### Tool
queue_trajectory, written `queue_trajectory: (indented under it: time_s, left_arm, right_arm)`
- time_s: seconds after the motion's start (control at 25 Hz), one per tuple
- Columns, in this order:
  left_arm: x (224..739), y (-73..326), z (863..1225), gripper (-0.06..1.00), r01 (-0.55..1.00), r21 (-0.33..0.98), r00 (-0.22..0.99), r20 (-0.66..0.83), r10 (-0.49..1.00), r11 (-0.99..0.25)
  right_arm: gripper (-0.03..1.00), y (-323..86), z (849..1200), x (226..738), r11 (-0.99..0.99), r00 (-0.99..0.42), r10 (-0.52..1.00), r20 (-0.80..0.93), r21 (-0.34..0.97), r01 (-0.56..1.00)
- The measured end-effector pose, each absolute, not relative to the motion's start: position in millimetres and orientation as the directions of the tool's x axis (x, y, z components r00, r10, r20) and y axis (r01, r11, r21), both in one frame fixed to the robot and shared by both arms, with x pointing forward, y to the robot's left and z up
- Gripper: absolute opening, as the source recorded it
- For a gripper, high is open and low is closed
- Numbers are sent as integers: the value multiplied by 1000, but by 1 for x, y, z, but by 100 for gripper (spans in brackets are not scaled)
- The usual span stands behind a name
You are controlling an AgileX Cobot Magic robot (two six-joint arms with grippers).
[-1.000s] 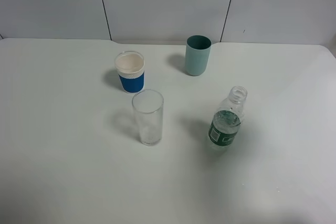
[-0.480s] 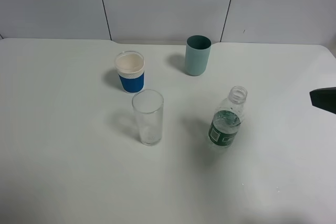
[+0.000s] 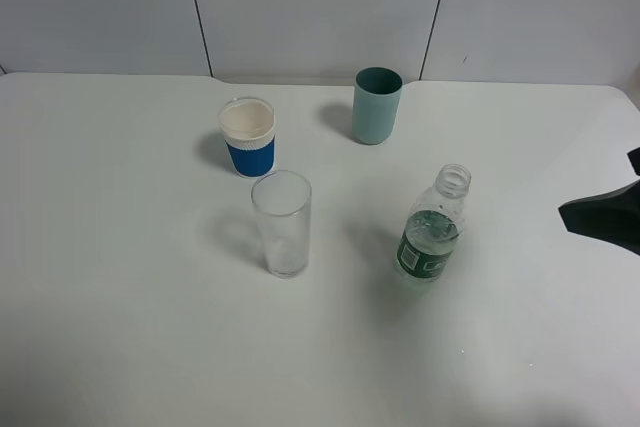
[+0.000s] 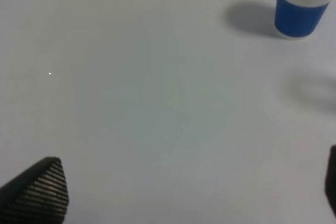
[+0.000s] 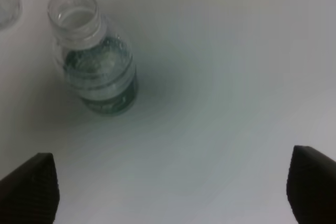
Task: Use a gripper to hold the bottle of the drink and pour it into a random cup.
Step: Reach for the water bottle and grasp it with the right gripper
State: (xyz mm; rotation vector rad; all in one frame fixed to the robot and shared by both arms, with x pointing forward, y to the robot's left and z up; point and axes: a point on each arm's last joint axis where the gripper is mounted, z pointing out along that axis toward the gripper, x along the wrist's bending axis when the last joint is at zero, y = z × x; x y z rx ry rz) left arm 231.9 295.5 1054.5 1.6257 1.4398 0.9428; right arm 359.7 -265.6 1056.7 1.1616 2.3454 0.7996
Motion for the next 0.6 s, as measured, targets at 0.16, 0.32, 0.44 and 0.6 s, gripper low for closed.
queue_trajectory:
  time_s: [0.16, 0.32, 0.44, 0.6]
  left_arm:
    - [232, 295, 1055, 99, 438, 895, 94, 44, 995, -81]
    - [232, 295, 1055, 99, 438, 895, 94, 44, 995, -81]
    - [232, 295, 1055, 99, 438, 895, 94, 44, 995, -81]
    - [232, 295, 1055, 99, 438, 895, 94, 44, 995, -81]
  right_arm:
    - [85, -267, 1047, 370, 529, -591, 800, -104, 587, 613]
    - [85, -267, 1040, 375, 610, -636, 756, -153, 516, 601]
    - [85, -265, 1038, 376, 647, -656, 733, -182, 487, 587]
    - [84, -260, 1037, 378, 692, -688, 691, -223, 482, 538]
